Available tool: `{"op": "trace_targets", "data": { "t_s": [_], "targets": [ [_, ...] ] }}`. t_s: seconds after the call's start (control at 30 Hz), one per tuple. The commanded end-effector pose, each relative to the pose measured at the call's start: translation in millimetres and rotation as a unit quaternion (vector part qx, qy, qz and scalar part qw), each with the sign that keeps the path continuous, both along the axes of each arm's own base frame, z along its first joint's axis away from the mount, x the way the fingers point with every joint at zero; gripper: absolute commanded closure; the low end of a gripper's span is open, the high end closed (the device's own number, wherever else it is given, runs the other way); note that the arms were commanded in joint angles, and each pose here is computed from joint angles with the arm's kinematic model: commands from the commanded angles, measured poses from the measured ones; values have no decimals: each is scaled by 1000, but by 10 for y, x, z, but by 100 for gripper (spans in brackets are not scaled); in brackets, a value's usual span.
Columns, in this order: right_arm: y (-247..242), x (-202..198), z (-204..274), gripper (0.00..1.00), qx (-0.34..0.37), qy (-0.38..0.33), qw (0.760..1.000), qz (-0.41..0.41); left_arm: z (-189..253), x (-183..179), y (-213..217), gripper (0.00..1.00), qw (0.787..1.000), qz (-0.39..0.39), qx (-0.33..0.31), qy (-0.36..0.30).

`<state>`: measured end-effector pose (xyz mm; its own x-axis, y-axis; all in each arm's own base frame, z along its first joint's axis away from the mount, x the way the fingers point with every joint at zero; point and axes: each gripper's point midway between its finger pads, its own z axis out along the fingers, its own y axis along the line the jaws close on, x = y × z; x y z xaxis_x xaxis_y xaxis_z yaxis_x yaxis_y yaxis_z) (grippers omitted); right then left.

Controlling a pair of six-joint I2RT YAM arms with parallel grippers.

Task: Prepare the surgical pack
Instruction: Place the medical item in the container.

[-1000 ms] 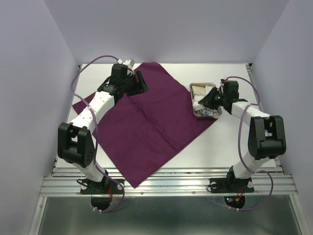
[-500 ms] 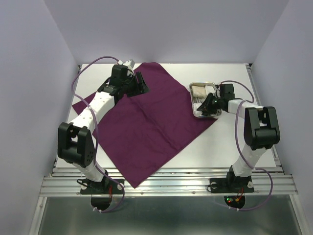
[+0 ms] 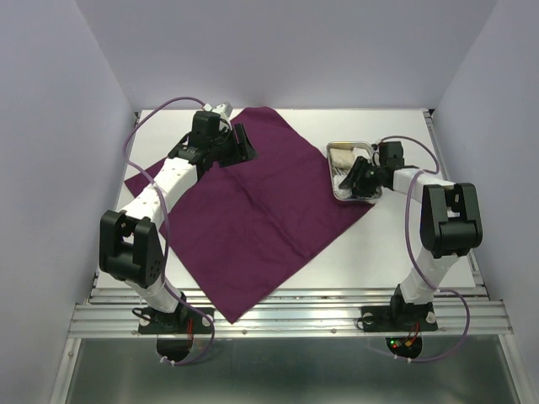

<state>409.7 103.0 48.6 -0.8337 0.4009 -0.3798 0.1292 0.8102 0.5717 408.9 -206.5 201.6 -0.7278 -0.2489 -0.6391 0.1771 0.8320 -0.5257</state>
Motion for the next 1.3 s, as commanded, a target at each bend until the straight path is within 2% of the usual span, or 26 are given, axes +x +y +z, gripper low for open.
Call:
{"op": "trace_targets", "data": {
  "t_s": [0.0,0.17,0.43,0.47,0.57,0.6,0.7,0.93,1.27],
  "targets": [
    [-104,101,248,44,-27,-33,999,-5,147,-15,-13,33,1000,-8,-7,-27],
    [-134,108,495,39,-35,-55,998,-7,150,-18,-15,33,1000,-9,-8,-27],
    [-165,65,676,41,-43,-72,996,-13,145,-15,-25,33,1000,-10,-10,-26],
    [-160,58,675,43,-41,-72,997,-12,139,-19,-27,33,1000,-10,-11,-25],
    [-128,38,648,64,-32,-71,997,-7,140,-13,-35,33,1000,-11,-12,-25],
    [-105,20,621,75,-26,-68,997,-5,133,-15,-34,33,1000,-11,-12,-24],
    [-80,2,530,86,-19,-58,998,0,134,-19,-34,33,1000,-10,-13,-24],
    [-59,-24,247,89,-23,-29,999,0,121,-31,-33,33,1000,-10,-14,-22],
    [-107,41,293,89,-48,-34,998,-4,136,-32,-42,33,1000,-11,-17,-22]
  ]
}}
